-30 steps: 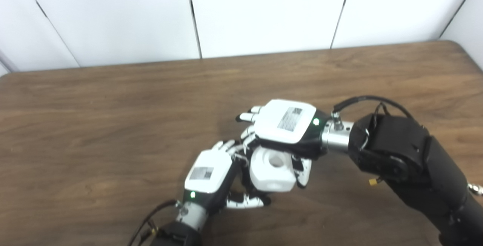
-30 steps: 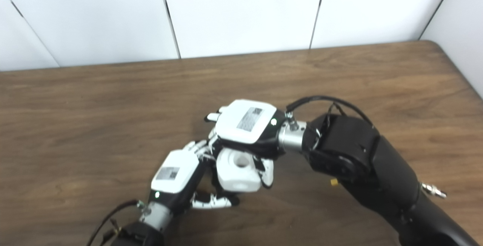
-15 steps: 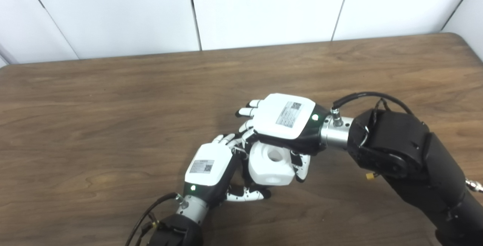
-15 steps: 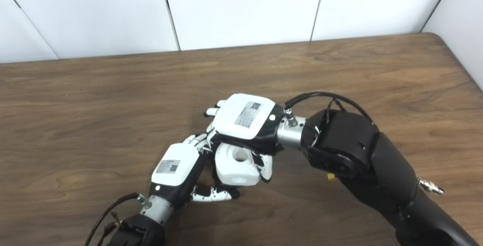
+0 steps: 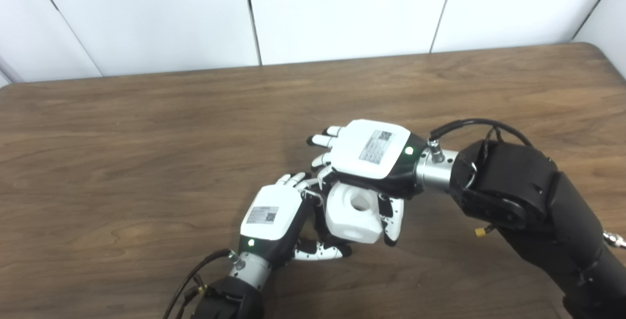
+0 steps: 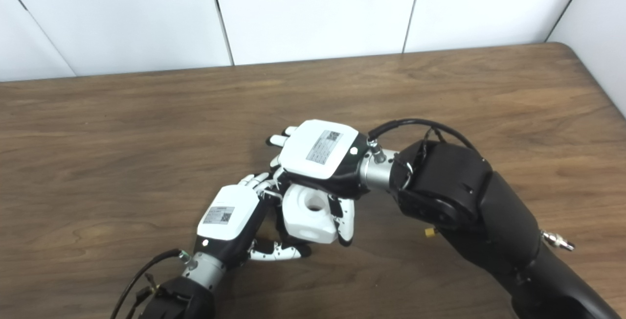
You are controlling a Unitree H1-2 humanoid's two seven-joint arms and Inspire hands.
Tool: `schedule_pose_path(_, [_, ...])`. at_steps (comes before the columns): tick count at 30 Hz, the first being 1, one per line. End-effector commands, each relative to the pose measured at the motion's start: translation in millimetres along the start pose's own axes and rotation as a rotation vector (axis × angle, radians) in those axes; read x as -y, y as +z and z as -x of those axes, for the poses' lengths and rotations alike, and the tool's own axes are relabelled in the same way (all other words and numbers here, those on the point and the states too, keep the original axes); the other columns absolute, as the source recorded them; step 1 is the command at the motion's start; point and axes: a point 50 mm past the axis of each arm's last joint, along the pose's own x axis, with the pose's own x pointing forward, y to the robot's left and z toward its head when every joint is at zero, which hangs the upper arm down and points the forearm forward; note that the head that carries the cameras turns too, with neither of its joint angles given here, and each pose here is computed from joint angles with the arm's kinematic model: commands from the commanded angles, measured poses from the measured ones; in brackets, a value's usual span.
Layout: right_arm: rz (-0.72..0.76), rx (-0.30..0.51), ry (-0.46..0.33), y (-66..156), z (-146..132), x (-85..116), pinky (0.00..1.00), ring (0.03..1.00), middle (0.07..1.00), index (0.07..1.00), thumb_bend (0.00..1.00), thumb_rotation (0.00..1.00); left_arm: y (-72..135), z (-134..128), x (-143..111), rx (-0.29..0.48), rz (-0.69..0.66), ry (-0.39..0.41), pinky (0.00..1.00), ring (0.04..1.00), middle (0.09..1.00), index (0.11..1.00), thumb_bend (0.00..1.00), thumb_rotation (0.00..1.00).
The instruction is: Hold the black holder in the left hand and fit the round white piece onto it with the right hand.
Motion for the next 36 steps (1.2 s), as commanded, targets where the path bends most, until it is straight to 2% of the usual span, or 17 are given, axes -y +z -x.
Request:
schedule_pose_path(1, [0.031, -0.015, -0.001, -1.3, 2.5, 7.4, 1.0, 1.0, 0.89, 0.687, 1.0, 0.32, -10.9, 3.7, 24.1, -0.066, -0.028, -0.129, 0.93, 0.903, 0.814, 0.49, 0.52, 0.05])
schedule_pose_path(12, [0.036, -0.018, 0.014, -3.4, 3.3, 9.8, 1.0, 1.0, 0.916, 0.694, 1.0, 0.37, -11.5, 2.9, 24.4, -0.065, -0.029, -0.132, 0.92, 0.902, 0.814, 0.49, 0.52, 0.06])
schedule_pose_path(23, [0.022, -0.02, 0.007, -5.8, 3.1, 9.8, 1.0, 1.0, 0.915, 0.691, 1.0, 0.37, -11.3, 1.6, 26.0, -0.064, -0.036, -0.133, 0.92, 0.902, 0.812, 0.49, 0.52, 0.06])
schedule_pose_path(27, [0.013, -0.021, -0.005, -8.5, 4.6, 15.0, 1.0, 1.0, 0.922, 0.687, 1.0, 0.39, -11.0, 0.6, 26.2, -0.063, -0.033, -0.135, 0.92, 0.904, 0.812, 0.49, 0.52, 0.05])
schedule_pose_path(36, [-0.015, -0.003, -0.025, -13.0, 8.2, 35.8, 1.0, 1.0, 0.931, 0.749, 1.0, 0.42, -11.9, -2.1, 28.4, -0.063, -0.046, -0.148, 0.92, 0.904, 0.815, 0.49, 0.52, 0.06])
